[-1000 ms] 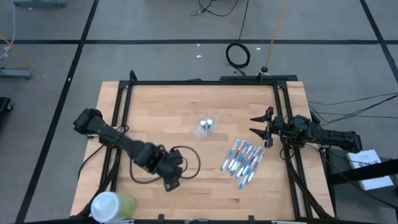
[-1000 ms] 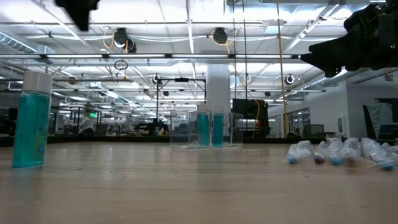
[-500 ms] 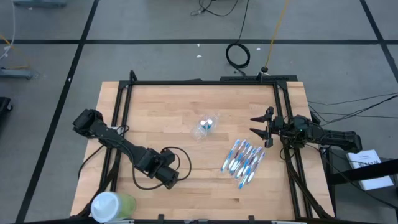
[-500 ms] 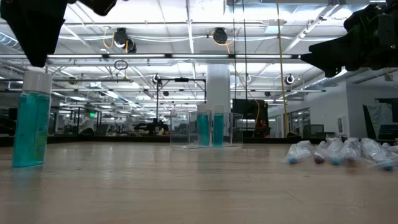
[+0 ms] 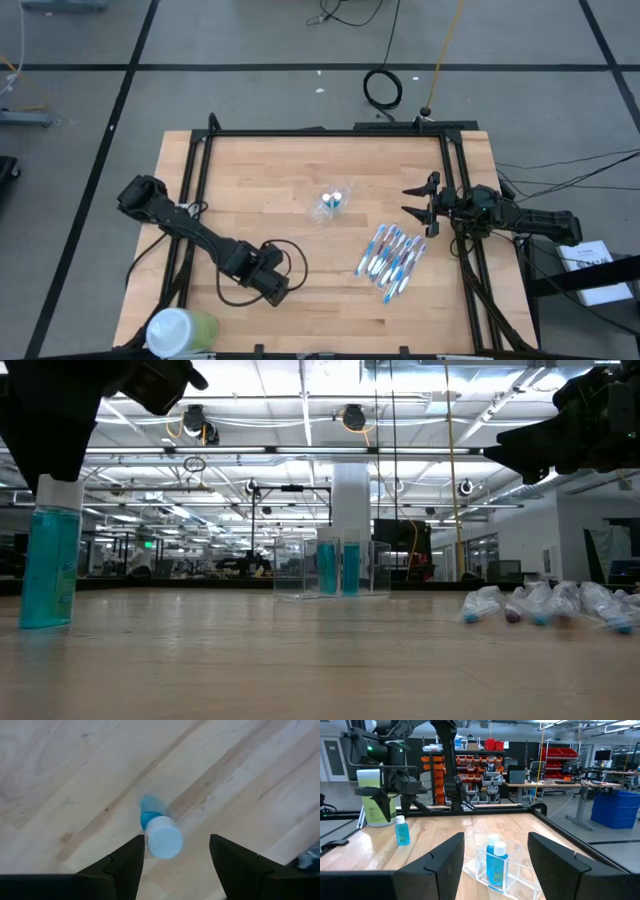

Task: Pick & Place toothbrushing station
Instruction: Put the blue mouthwash into the transparent organizer

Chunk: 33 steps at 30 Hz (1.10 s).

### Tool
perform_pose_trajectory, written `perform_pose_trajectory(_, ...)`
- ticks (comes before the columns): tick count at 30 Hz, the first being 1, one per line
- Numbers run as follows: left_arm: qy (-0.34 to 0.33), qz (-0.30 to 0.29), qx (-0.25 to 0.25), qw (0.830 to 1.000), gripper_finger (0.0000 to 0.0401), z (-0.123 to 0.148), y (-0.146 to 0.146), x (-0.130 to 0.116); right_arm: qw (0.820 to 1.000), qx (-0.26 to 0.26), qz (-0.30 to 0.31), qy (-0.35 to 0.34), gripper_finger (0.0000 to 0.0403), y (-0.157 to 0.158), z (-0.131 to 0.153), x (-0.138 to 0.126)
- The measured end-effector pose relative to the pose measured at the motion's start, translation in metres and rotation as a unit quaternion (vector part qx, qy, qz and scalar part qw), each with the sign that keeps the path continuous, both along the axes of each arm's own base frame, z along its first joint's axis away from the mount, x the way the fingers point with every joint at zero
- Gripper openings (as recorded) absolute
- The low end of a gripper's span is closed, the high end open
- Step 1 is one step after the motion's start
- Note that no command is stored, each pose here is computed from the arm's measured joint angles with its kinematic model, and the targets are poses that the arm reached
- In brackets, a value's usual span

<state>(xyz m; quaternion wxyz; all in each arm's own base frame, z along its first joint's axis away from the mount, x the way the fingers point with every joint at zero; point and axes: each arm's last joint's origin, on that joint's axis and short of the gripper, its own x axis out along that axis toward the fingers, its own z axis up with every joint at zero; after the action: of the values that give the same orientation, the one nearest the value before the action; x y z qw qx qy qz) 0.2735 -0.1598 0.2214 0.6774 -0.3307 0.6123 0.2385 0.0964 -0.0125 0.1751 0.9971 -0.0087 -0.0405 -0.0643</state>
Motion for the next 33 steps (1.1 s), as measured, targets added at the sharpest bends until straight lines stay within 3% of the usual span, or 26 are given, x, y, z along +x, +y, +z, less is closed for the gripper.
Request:
perform_pose_trajectory(6,0.008,-0.004,0.007,1.0,0.0232,-0.0054,0.0016,-0.0026,1.0,0.0,0.0,0.0,0.0212,0.0,0.0,0.0)
perform_pose_trajectory(15,-0.007,-0.065,0.035,0.997,0.0232,-0.0062,0.0028,-0.002,1.0,0.0,0.0,0.0,0.0212,0.0,-0.0001,0.0)
perform_pose_trajectory(33,-0.003,-0.131,0.027,0.991,0.0232,-0.0062,0.0018,-0.0028,1.0,0.0,0.0,0.0,0.0212,0.0,0.0,0.0)
